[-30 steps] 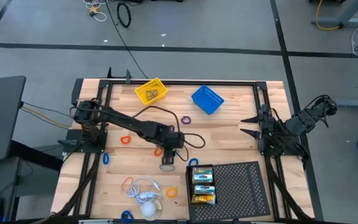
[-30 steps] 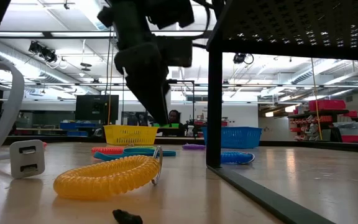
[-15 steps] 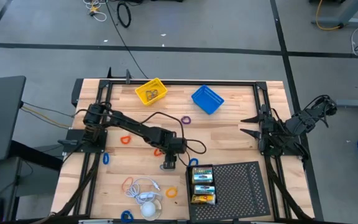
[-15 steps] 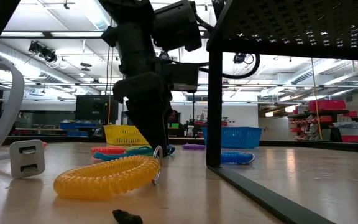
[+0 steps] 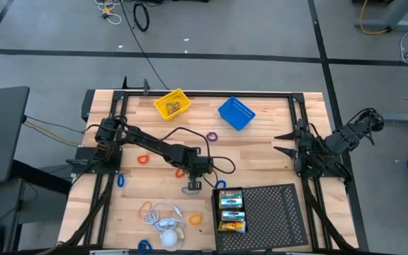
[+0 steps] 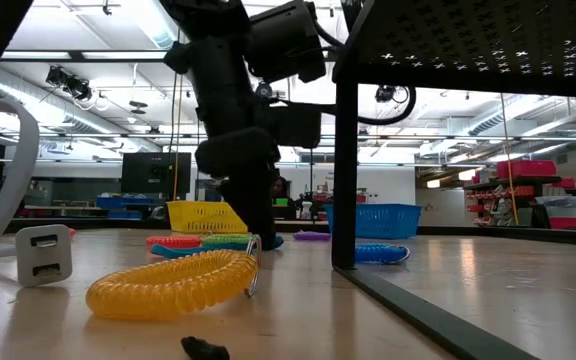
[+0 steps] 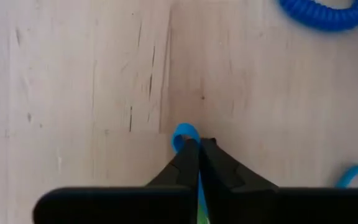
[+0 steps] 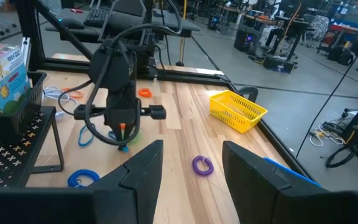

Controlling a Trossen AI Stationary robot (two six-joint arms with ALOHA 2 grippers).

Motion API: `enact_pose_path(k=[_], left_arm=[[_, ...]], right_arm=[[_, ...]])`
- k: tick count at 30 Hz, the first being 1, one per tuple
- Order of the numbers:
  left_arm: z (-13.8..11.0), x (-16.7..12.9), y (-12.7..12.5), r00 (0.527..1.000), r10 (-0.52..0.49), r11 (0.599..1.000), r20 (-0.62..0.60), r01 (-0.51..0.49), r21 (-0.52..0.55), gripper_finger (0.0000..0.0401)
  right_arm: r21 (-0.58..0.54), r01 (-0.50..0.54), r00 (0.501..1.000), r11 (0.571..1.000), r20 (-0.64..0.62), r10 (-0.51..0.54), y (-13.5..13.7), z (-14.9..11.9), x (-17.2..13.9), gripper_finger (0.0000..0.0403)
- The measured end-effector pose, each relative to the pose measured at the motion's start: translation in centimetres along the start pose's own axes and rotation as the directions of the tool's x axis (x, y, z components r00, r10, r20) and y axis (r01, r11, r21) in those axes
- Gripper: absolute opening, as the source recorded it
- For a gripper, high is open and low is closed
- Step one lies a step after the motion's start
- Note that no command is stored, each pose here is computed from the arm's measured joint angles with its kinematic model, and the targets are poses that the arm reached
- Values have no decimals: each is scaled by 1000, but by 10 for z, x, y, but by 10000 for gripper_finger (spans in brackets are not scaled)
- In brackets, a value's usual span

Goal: Pick & Place Office Desk Supplies
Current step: Put the blue rubber band into the yellow basket

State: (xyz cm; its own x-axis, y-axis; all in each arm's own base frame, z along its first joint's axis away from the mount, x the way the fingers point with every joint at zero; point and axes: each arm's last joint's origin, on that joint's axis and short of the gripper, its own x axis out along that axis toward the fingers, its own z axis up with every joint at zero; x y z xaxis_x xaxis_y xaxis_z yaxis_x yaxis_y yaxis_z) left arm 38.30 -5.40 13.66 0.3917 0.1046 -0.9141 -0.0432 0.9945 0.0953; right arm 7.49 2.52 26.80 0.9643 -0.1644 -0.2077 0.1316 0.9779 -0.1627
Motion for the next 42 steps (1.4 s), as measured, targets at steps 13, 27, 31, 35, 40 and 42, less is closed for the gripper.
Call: enact_pose_path(k=[13, 27, 31, 35, 40, 42], left_arm=[[10, -56, -2, 985, 162, 985, 66, -165, 53, 2], [5, -85, 91, 919, 394, 919, -23, -393, 36, 1], [4, -82, 132, 924, 382, 924, -26, -382, 3, 1], [2, -81, 177, 948, 317, 946, 32, -313, -84, 1], [-14, -87, 234, 936, 351, 920, 39, -337, -202, 1], [-24, -92, 254, 926, 378, 897, 17, -362, -255, 1]], right_arm=[[3, 0, 1000, 1000, 0, 0, 0, 0, 0, 176], [4, 0, 1000, 1000, 2, 0, 0, 0, 0, 176], [8, 0, 1000, 1000, 0, 0, 0, 0, 0, 176], [12, 0, 1000, 1000, -9, 0, 0, -1, 0, 176], [19, 0, 1000, 1000, -11, 0, 0, -1, 0, 176], [19, 0, 1000, 1000, -11, 0, 0, -1, 0, 176]])
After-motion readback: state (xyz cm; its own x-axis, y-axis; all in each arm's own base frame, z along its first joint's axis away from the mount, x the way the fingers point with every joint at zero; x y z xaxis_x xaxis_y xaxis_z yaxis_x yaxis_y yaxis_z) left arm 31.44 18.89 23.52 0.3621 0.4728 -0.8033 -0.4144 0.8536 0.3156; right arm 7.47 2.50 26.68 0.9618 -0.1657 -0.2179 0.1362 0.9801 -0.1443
